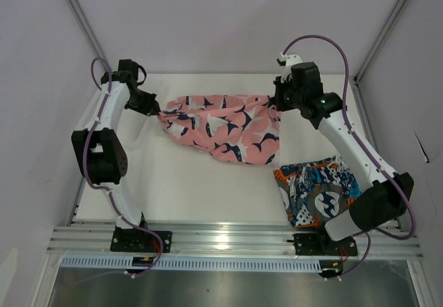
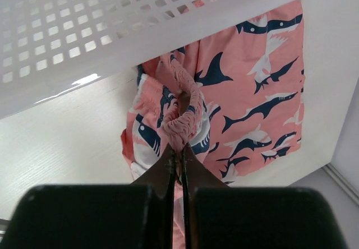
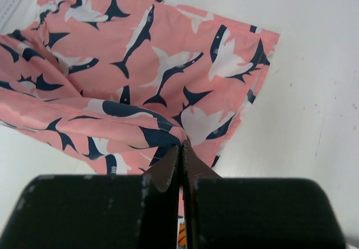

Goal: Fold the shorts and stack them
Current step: Fold the shorts

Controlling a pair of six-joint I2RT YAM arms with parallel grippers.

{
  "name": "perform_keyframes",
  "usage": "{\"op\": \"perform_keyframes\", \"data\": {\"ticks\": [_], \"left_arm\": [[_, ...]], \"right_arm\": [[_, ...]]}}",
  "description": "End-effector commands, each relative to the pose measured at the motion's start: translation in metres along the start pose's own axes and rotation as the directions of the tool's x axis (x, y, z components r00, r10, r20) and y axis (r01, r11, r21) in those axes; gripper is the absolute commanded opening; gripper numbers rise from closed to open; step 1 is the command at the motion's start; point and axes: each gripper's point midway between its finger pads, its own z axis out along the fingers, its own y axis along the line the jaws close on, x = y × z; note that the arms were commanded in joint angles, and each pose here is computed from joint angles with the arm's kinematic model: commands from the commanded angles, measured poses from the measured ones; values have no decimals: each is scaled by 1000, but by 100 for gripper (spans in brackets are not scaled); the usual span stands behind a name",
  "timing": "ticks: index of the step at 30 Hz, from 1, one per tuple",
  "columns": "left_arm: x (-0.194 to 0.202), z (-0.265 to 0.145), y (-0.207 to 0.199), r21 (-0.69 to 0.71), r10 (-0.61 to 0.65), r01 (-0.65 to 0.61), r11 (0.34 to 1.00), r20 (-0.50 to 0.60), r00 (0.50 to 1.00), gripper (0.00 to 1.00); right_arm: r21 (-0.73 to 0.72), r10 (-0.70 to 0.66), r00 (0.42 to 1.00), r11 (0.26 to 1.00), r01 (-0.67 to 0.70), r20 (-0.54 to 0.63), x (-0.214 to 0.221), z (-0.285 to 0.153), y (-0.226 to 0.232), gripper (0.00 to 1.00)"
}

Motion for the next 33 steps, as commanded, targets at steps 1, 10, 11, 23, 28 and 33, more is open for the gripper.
{"op": "perform_keyframes", "data": {"ticks": [1,10,11,23,28,33], "left_arm": [[0,-7,-23,50,-80,82,995,-56,995,0],[-13,11,-44,77,-200,204,976,-55,978,0],[-15,11,-48,86,-206,210,974,-52,977,0],[-20,-12,-83,247,-273,284,926,-81,959,0],[-22,-8,-100,294,-305,326,898,-117,945,0],[-23,9,-108,291,-321,344,893,-126,939,0]], "right_arm": [[-35,32,997,999,-30,66,-31,15,-12,0],[-21,133,991,991,-132,28,-20,71,-56,0],[-23,142,990,990,-141,27,-18,74,-59,0],[-20,192,977,981,-191,90,-35,105,-86,0],[-18,197,976,980,-196,90,-40,122,-94,0],[-5,216,973,976,-217,82,-37,138,-105,0]]}}
